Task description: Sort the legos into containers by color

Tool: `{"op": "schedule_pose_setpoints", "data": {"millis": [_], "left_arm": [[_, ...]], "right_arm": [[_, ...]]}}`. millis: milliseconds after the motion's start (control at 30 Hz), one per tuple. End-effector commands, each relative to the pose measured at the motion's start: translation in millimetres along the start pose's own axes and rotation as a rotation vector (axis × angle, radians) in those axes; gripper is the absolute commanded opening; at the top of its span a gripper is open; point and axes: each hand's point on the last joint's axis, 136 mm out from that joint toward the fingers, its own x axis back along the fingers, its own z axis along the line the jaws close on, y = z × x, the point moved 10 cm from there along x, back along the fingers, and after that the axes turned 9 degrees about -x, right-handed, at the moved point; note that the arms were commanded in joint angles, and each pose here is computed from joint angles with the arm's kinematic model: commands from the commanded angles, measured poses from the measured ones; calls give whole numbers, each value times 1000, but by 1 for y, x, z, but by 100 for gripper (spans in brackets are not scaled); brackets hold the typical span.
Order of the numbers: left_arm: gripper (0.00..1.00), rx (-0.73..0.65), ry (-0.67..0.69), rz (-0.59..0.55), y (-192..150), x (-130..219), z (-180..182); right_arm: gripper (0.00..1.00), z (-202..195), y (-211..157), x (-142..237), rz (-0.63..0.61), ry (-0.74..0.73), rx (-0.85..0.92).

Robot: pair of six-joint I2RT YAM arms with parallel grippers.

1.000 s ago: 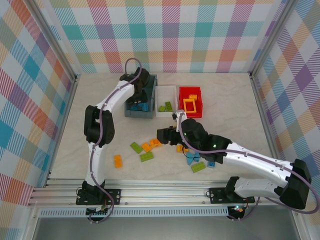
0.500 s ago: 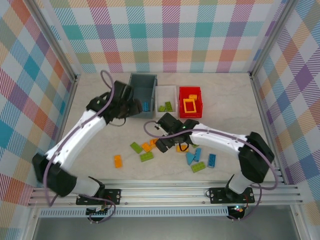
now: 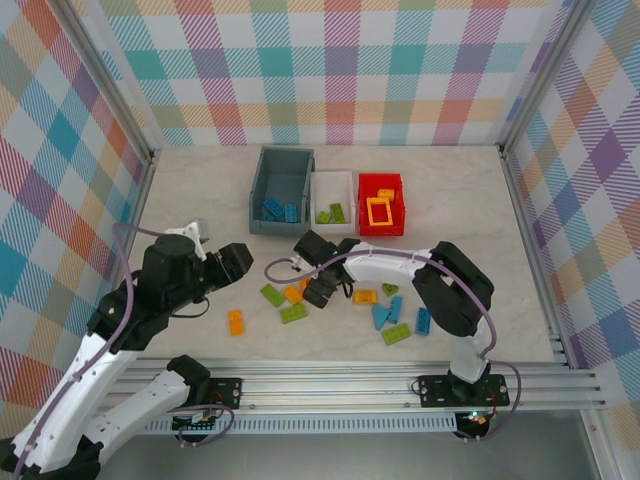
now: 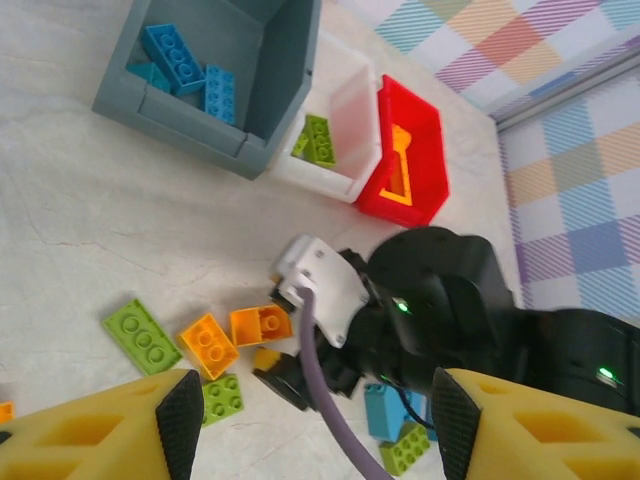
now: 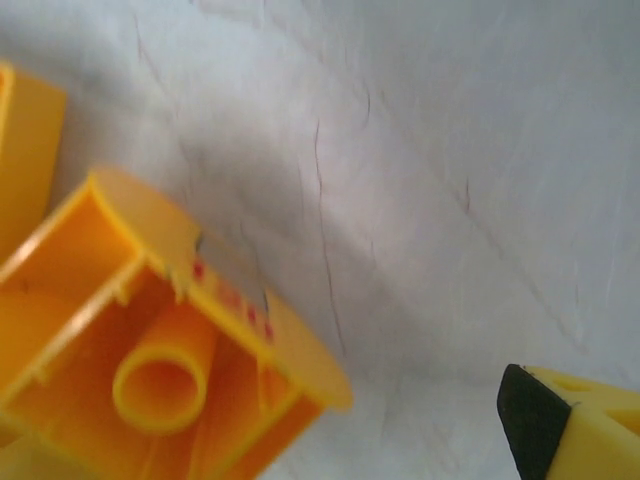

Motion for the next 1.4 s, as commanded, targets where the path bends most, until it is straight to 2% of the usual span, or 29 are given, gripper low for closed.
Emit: {"op": "schedule_pose_setpoints", "data": {"millis": [0, 167, 333, 433, 533, 633, 767, 933, 1133, 1367], "left_arm": [[64, 22, -1, 56, -12, 0, 6], [64, 42, -17, 57, -17, -1, 8], [64, 45, -16, 67, -16, -6, 7], [63, 60, -3, 83, -17, -12, 8], [63, 80, -50, 101, -17, -21, 3], [63, 99, -110, 108, -14, -31, -5], [63, 81, -174, 110, -6, -47, -28], [64, -55, -187, 146, -3, -79, -81], [63, -222, -124, 164, -11, -119, -138], [63, -282, -82, 164, -23, -152, -163]], "right_arm": [[89, -5, 23, -1, -56, 5, 12], [72, -7, 29, -6, -33, 48, -13], [47, -6, 28, -1, -41, 97, -54], [38, -9, 27, 9, -73, 105, -96], [37, -16, 23, 35, -143, 99, -148], [37, -36, 13, 68, -214, 69, -292], [37, -86, -12, 102, -278, 30, -532], [38, -155, -30, 123, -323, 19, -805], [38, -224, -18, 99, -242, 30, -1052], [38, -276, 9, 61, -185, 114, -1204]]}}
